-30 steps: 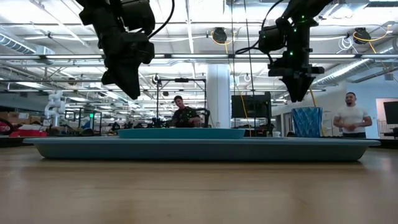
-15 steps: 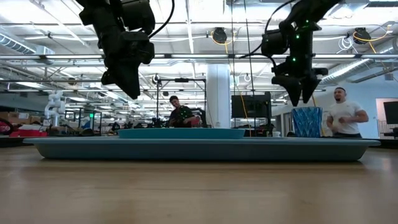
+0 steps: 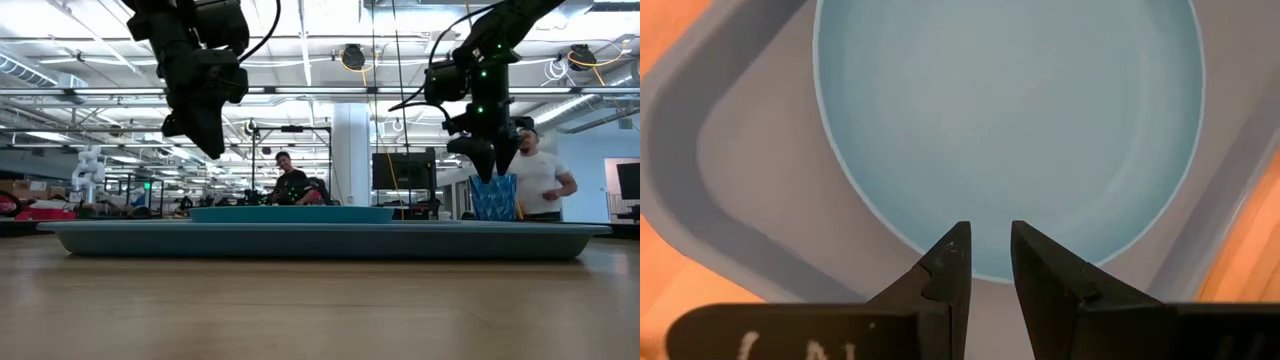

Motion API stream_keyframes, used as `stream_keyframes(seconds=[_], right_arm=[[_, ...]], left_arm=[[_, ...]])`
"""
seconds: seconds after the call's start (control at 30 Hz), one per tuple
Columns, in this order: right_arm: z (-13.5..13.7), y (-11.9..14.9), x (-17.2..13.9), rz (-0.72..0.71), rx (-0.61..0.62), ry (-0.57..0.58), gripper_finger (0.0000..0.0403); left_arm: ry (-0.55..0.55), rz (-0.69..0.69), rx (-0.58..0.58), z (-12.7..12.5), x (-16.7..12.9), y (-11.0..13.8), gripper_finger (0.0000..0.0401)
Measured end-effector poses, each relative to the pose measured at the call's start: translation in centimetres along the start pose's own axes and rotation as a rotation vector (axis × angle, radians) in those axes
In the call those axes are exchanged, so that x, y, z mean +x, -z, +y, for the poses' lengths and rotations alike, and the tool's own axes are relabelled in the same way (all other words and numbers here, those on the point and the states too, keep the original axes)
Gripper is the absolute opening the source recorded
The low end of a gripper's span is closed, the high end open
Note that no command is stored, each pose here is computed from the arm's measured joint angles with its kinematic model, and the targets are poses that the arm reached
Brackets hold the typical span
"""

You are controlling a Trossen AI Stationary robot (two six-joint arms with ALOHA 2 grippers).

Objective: Pick and place plate/cup/fork/spoon on tray
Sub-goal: Put the blue cup on the blue tray to the top right of the blue plate

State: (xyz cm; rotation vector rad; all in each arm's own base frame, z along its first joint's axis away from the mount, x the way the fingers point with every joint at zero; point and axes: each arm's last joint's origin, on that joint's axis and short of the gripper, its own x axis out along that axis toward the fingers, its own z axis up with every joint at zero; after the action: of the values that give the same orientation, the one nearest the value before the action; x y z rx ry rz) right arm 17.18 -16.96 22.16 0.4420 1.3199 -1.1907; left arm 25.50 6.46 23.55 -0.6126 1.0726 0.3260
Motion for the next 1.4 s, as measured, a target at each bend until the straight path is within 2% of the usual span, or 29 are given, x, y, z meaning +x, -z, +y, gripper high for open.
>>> stream_keyframes(seconds=[0.2,0.33,0.53,0.67,1.0,1.13,1.33,1.4], right_arm=[[-0.6,-0.1,-1.3,-0.050,0.034,-0.014,0.0224],[-1.5,-0.3,-2.4,-0.135,0.082,0.030,0.0224],[-2.2,-1.2,-1.8,-0.176,0.150,0.031,0.0224],[-2.0,-1.4,-0.8,-0.144,0.160,-0.023,0.0224],[-1.2,-1.6,0.9,-0.055,0.119,-0.019,0.0220],[-0.9,-1.3,1.5,0.010,0.089,-0.014,0.0180],[-1.0,-1.1,1.4,0.029,0.020,-0.036,0.0042],[-1.0,-1.0,1.2,0.033,-0.003,-0.070,0.0012]], left_arm=[[-0.013,0.031,0.002,0.1,0.0,0.3,0.0076],[-0.014,0.032,0.015,0.1,0.0,0.3,0.0076],[-0.014,0.033,0.010,0.1,0.0,0.3,0.0076],[-0.010,0.036,0.007,0.1,-0.1,0.4,0.0076],[-0.010,0.041,0.008,0.1,-0.1,0.4,0.0076],[-0.010,0.041,0.008,0.1,-0.1,0.4,0.0076],[-0.010,0.041,0.006,0.1,-0.1,0.4,0.0076],[-0.010,0.041,0.006,0.1,-0.1,0.4,0.0076]])
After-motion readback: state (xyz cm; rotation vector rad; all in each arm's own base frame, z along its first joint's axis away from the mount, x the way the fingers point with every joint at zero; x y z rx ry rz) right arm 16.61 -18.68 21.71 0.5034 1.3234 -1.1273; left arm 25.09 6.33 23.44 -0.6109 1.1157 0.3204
